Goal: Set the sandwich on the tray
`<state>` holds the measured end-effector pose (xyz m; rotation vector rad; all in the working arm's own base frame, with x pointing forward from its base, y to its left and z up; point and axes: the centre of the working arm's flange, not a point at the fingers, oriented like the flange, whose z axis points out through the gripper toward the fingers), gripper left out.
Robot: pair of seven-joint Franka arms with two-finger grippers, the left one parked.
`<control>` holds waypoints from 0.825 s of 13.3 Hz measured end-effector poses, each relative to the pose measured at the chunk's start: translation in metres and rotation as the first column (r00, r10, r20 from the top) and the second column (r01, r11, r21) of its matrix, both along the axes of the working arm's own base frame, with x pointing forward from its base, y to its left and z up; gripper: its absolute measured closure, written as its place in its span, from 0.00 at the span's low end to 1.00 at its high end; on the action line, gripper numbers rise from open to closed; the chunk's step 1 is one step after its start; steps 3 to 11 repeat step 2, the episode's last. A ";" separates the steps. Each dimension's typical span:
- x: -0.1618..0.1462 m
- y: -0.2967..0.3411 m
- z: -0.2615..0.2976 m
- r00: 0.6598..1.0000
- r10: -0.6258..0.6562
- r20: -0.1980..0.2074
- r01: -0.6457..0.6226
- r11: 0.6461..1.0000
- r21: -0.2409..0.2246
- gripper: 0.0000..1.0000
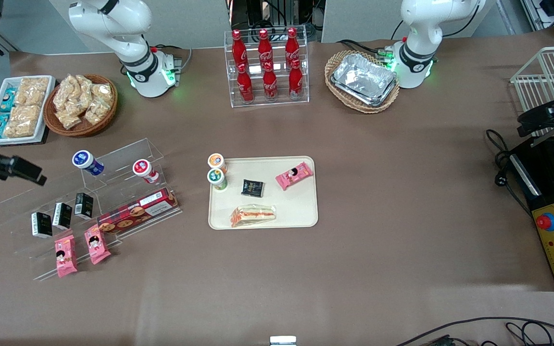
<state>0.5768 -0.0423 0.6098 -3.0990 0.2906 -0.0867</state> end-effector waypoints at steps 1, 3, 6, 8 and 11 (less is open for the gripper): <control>-0.009 0.001 0.005 1.000 0.016 -0.001 -0.016 1.000 0.000 0.00; -0.016 0.000 0.010 1.000 0.020 0.002 -0.020 1.000 0.000 0.00; -0.016 0.000 0.010 1.000 0.020 0.002 -0.020 1.000 0.000 0.00; -0.016 0.000 0.010 1.000 0.020 0.002 -0.020 1.000 0.000 0.00; -0.016 0.000 0.010 1.000 0.020 0.002 -0.020 1.000 0.000 0.00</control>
